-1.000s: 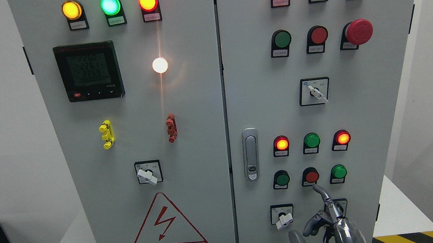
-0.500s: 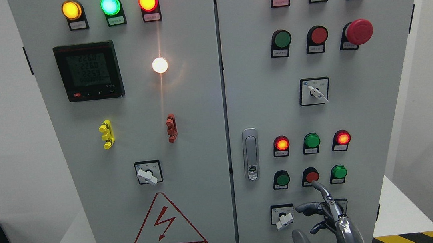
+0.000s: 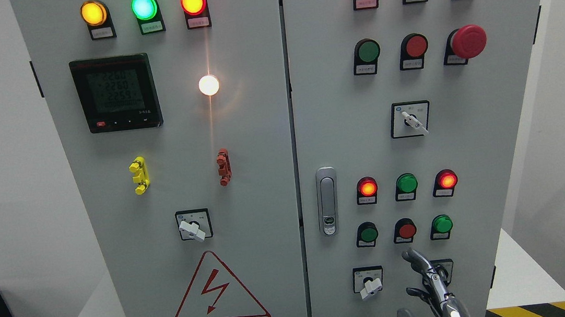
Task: Press green start button
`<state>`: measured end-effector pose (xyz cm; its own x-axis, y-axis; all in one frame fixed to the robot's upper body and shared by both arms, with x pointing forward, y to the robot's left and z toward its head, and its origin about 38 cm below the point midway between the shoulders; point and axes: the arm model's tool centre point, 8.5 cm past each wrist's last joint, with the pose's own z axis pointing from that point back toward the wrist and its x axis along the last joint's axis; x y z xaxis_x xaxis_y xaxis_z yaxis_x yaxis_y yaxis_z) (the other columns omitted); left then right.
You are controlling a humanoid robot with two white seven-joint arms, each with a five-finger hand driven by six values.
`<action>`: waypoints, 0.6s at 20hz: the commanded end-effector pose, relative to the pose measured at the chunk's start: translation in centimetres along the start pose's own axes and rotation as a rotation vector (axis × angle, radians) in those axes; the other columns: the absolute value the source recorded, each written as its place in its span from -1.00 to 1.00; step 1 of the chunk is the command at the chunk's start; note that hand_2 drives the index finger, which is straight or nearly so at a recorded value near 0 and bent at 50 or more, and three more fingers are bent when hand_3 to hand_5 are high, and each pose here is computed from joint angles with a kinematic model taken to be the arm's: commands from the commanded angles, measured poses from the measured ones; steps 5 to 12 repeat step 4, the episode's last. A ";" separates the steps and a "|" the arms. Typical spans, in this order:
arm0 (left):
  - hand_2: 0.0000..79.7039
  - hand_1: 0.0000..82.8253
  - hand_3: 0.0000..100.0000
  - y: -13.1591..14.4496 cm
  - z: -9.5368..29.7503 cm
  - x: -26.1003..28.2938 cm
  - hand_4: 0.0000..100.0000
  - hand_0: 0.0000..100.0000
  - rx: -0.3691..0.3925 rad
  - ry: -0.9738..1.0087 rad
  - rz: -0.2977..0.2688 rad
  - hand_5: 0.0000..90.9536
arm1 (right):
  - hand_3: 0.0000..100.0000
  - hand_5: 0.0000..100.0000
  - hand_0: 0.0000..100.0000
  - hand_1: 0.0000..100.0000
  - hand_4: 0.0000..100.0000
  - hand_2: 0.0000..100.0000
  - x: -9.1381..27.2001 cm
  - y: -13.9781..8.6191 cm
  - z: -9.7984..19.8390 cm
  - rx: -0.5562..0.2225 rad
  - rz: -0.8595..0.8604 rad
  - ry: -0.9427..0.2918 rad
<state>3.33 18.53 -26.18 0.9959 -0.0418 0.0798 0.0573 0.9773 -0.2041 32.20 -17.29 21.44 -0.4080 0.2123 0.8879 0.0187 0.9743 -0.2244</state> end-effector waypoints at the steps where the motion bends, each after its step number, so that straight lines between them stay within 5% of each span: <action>1: -1.00 0.34 -1.00 -0.1 -0.1 1.0 -1.00 -0.76 -0.005 -0.027 -0.005 -1.00 | -0.80 -0.93 -1.00 -0.72 -0.92 -1.00 -0.2 -0.1 0.6 -0.001 -0.041 0.007; 12: -1.00 0.34 -1.00 -0.1 -0.1 1.0 -1.00 -0.76 -0.004 -0.027 -0.005 -1.00 | -0.80 -0.94 -1.00 -0.72 -0.92 -1.00 -0.2 -0.2 0.7 -0.002 -0.058 0.005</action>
